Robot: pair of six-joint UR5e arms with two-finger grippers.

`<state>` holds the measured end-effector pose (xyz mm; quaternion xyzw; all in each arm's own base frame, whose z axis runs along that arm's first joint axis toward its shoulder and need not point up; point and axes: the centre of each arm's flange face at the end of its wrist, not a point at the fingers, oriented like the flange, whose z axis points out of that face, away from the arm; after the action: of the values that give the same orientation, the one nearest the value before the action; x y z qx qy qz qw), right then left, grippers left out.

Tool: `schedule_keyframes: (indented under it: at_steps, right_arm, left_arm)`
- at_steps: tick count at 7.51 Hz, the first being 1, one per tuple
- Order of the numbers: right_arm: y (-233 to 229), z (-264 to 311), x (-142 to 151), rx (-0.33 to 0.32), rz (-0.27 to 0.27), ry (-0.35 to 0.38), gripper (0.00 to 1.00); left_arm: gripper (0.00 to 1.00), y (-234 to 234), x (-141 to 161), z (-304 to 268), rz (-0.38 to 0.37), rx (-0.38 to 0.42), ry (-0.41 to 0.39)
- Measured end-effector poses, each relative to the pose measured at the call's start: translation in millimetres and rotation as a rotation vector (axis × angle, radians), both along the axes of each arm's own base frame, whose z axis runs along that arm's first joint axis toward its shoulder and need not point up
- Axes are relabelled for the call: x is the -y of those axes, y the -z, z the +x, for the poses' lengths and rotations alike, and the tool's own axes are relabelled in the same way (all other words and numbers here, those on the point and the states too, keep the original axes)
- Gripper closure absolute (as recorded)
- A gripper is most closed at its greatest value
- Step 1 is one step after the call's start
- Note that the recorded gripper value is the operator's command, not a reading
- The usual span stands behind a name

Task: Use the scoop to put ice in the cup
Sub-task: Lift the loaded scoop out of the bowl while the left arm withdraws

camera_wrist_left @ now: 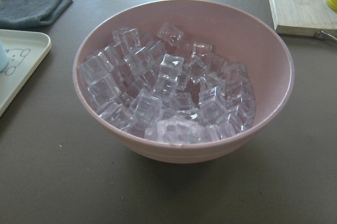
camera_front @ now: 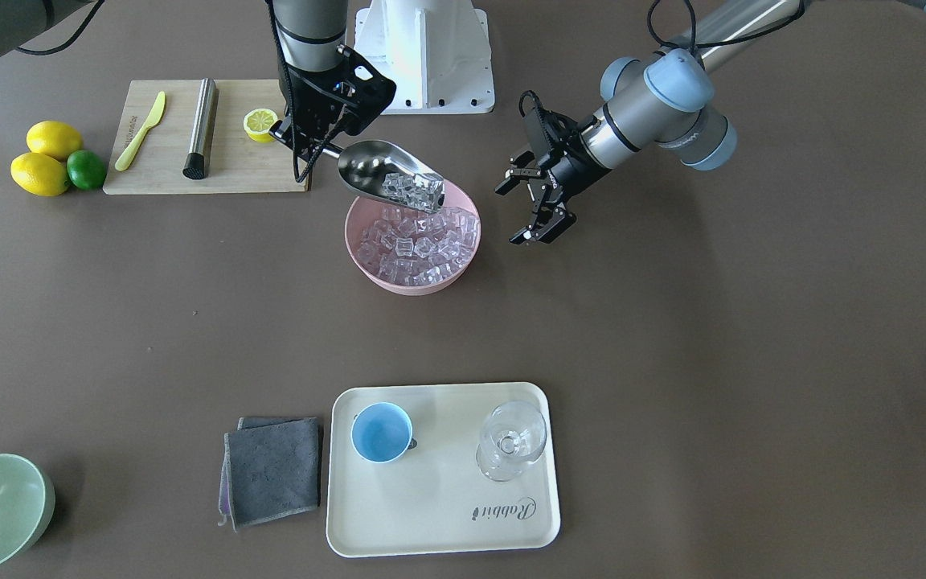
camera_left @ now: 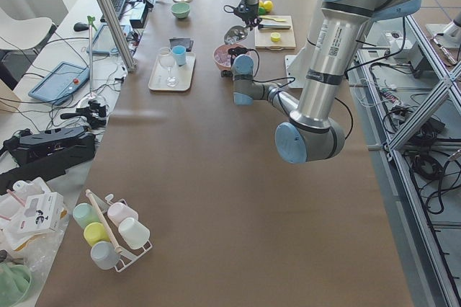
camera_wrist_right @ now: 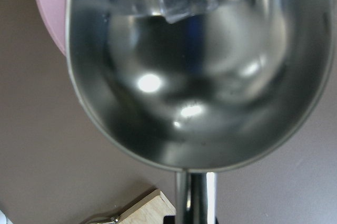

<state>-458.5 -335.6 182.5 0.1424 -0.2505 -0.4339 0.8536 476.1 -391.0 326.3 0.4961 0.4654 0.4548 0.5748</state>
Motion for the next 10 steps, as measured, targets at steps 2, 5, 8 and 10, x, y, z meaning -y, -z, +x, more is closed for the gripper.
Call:
schedule_keyframes:
  at_steps: [2,5,8,10]
  right_arm:
    - [2,11,-4,0.047,-0.057,-0.103,1.00]
    - [-9,23,7,0.111,-0.306,-0.357,1.00]
    - [-20,19,10,0.098,-0.463,-0.516,1.00]
    - [-23,17,8,0.090,-0.532,-0.487,1.00]
  left_arm:
    - [0.02,-33,16,-47,-0.046,0.040,-0.076]
    - [0.02,-94,39,-132,-0.179,0.111,-0.162]
    - [0.02,-158,39,-198,-0.302,0.177,-0.112]
    - [0.02,-205,31,-247,-0.462,0.256,-0.068]
